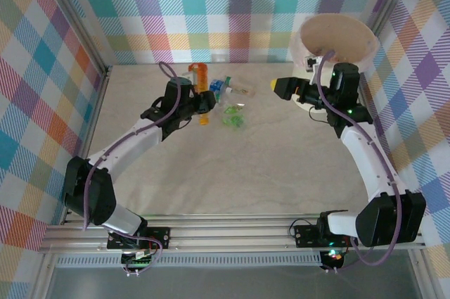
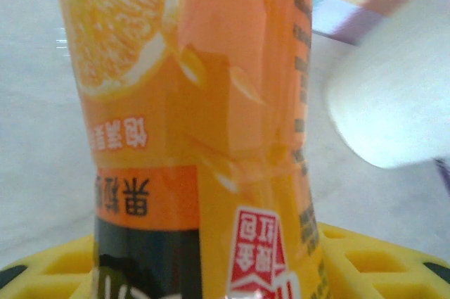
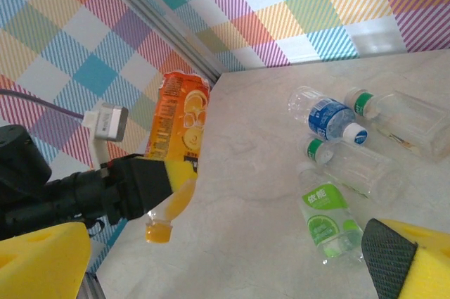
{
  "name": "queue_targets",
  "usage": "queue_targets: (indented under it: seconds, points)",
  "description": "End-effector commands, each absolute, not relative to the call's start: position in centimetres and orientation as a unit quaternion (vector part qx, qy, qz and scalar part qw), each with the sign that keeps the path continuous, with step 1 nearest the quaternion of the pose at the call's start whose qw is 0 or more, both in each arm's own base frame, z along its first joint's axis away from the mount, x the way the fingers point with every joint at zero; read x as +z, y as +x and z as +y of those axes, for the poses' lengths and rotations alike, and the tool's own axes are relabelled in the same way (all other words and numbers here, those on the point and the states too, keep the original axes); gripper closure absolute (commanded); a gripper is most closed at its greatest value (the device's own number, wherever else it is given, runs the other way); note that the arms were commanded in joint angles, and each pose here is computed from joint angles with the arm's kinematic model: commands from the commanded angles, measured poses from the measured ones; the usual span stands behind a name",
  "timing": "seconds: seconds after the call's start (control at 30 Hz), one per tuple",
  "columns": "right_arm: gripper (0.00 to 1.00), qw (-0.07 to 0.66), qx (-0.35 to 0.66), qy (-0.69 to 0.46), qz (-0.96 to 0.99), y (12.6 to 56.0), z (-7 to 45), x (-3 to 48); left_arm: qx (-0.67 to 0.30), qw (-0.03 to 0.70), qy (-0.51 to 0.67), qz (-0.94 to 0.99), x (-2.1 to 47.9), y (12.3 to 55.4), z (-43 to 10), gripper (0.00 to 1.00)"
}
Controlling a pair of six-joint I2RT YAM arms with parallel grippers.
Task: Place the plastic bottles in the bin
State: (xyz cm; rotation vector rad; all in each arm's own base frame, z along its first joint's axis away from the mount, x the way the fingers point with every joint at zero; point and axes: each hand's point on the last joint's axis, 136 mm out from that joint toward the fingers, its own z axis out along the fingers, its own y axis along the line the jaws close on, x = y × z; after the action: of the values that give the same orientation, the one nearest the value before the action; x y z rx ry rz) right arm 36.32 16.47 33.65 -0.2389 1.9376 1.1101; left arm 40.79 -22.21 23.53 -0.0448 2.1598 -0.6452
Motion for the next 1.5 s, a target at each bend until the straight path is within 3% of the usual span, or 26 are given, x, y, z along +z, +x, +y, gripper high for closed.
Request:
queue_targets:
  seconds: [0.0, 0.47, 0.9, 1.3, 1.47]
  points:
    - [0.0, 0.441, 0.466, -0.112, 0.759, 36.1, 17.2, 35.8, -0.337, 0.457, 0.047, 0.822, 28.1, 39.2, -25.4, 0.59]
    - [0.0, 0.409, 0.546, -0.138, 0.718, 34.8, 19.5, 39.4, -0.527, 0.436, 0.196, 0.703, 35.0, 33.3, -34.2, 0.59]
    - [0.0, 0.387, 0.587, -0.199, 0.683, 34.0, 22.4, 41.1, -0.59, 0.414, 0.263, 0.641, 37.8, 29.9, -37.8, 0.58]
    - [0.0, 0.414, 0.586, -0.227, 0.659, 34.0, 24.3, 41.6, -0.62, 0.393, 0.27, 0.624, 38.0, 29.2, -39.6, 0.57]
    - [0.1, 0.417, 0.59, -0.223, 0.655, 34.2, 24.5, 41.6, -0.62, 0.392, 0.266, 0.626, 37.9, 29.4, -39.8, 0.57]
